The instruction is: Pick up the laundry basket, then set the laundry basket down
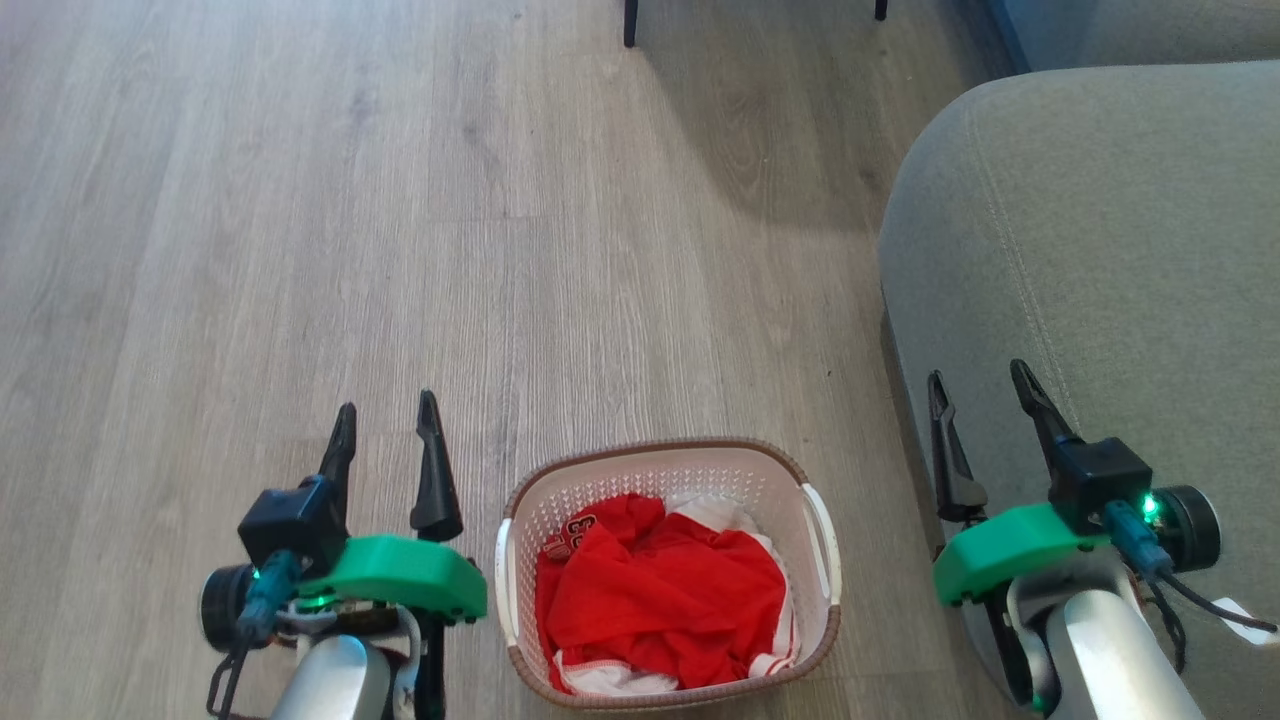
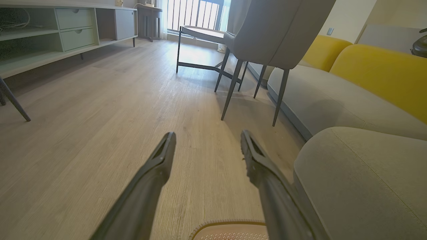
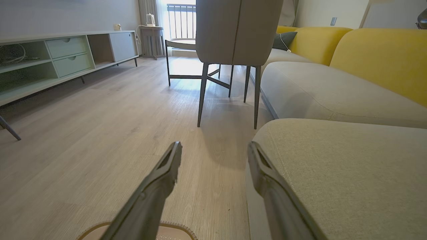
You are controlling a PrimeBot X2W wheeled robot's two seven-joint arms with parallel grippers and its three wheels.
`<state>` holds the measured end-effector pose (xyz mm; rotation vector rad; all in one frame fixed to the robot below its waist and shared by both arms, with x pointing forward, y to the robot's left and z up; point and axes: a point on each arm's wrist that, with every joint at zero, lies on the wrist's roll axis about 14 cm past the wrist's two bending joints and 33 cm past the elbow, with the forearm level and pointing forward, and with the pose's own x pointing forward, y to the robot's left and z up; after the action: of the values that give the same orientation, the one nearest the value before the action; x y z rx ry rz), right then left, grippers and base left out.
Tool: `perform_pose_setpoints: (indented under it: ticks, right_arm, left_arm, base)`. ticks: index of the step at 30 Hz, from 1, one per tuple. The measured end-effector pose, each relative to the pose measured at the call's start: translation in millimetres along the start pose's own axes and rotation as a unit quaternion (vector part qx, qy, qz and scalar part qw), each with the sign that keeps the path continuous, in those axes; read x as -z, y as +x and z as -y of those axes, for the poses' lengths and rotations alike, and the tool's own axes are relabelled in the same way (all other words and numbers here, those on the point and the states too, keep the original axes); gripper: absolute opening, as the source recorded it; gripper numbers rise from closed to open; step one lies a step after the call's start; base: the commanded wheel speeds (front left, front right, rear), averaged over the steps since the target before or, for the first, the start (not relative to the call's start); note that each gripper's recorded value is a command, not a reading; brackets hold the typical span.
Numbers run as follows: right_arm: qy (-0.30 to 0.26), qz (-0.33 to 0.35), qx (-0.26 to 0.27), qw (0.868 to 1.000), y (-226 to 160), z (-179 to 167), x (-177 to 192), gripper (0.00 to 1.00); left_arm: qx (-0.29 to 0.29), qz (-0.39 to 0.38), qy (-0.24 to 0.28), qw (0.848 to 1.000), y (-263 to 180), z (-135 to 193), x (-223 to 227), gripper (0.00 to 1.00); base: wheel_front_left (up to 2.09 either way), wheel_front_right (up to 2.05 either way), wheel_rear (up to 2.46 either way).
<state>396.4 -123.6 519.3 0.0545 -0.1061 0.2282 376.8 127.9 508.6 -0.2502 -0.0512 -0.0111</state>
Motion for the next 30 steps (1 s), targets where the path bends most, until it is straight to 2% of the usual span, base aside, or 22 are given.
perform_pose_setpoints:
  ticks: [8,12,15,20,26,30]
  right_arm:
    - [-0.001,-0.014,-0.003,1.000,6,2,11,1.00]
    - [0.012,-0.023,0.001,1.000,16,7,20,1.00]
    - [0.042,-0.051,0.013,0.998,20,13,42,1.00]
    - [0.048,-0.100,0.012,0.994,33,16,80,1.00]
    - [0.051,-0.137,-0.001,0.989,57,19,116,1.00]
    - [0.071,-0.180,-0.002,0.981,62,20,153,1.00]
  left_arm:
    - [0.001,-0.017,-0.002,1.000,3,0,12,1.00]
    - [0.007,-0.053,0.005,0.999,5,2,36,1.00]
    - [0.007,-0.072,0.004,0.997,12,2,49,1.00]
    - [-0.012,-0.113,-0.024,0.993,30,-8,79,1.00]
    - [-0.028,-0.174,-0.034,0.984,47,-20,126,1.00]
    - [-0.026,-0.224,-0.045,0.973,55,-21,164,1.00]
  base:
    - [0.00,0.00,0.00]
    - [0.00,0.00,0.00]
    - [0.00,0.00,0.00]
    - [0.00,0.00,0.00]
    - [0.00,0.00,0.00]
    - [0.00,0.00,0.00]
